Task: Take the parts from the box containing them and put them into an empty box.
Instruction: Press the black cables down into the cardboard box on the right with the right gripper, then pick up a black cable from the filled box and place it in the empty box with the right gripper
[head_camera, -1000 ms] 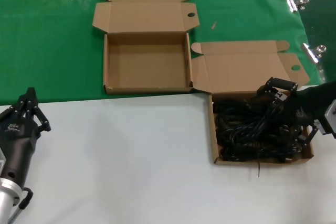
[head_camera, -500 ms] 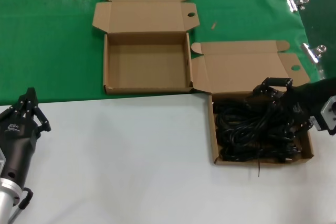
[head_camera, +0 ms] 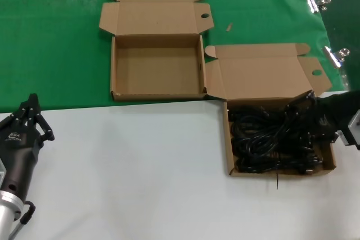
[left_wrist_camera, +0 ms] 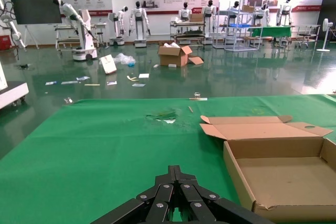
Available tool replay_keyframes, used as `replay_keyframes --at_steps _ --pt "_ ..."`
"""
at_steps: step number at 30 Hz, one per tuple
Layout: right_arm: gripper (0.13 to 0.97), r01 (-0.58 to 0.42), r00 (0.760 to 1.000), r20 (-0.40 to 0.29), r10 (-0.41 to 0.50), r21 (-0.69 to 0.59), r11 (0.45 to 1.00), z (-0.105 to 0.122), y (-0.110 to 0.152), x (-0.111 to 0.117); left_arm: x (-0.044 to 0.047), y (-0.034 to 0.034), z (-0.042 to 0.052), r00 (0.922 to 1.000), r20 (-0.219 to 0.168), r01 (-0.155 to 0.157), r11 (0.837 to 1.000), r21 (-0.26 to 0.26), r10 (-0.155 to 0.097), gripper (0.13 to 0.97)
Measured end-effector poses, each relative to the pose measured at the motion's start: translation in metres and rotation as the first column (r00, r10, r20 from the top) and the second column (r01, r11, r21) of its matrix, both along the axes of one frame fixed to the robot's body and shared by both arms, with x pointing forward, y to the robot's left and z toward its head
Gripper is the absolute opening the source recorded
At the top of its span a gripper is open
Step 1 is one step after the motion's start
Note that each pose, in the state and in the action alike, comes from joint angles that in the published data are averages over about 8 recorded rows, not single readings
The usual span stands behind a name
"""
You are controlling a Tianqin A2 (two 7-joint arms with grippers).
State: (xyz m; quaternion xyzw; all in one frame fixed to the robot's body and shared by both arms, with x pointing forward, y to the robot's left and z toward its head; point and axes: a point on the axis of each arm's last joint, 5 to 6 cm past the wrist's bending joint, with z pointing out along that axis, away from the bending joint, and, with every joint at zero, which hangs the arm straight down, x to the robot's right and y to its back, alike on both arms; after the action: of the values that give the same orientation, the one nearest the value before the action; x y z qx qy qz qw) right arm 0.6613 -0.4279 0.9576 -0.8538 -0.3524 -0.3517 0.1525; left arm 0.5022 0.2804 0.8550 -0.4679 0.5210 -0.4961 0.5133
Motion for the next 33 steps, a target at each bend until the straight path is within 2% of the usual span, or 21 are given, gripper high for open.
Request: replay_keyframes --at_steps 5,9,17,25,29,33 --pt "0.362 -0.003 1.0 -0.004 0.002 -0.005 1.0 -0.005 -0.002 -0.002 0.0 0.0 0.0 1.0 0.0 0.0 1.0 0.0 0.0 0.14" --pt "0.362 -0.005 1.0 -0.008 0.004 -0.013 1.0 -0.009 -0.005 -0.003 0.0 0.0 0.0 1.0 0.0 0.0 1.0 0.0 0.0 0.14" --pt "0.222 -0.009 1.0 -0.01 0.008 -0.018 1.0 -0.015 -0.008 -0.005 0.0 0.0 0.0 1.0 0.0 0.0 1.0 0.0 0.0 0.14" --pt "0.189 -0.014 1.0 0.025 0.014 -0.007 1.0 -0.007 -0.007 -0.002 0.0 0.0 0.0 1.0 0.0 0.0 1.0 0.0 0.0 0.14" --pt "0.184 -0.004 0.999 0.038 0.003 0.016 1.0 0.006 -0.005 -0.002 0.0 0.0 0.0 1.0 0.0 0.0 1.0 0.0 0.0 0.14" --pt "0.184 0.022 0.999 0.023 -0.024 0.069 0.997 0.022 0.001 -0.006 0.0 0.0 0.0 1.0 0.0 0.0 1.0 0.0 0.0 0.14"
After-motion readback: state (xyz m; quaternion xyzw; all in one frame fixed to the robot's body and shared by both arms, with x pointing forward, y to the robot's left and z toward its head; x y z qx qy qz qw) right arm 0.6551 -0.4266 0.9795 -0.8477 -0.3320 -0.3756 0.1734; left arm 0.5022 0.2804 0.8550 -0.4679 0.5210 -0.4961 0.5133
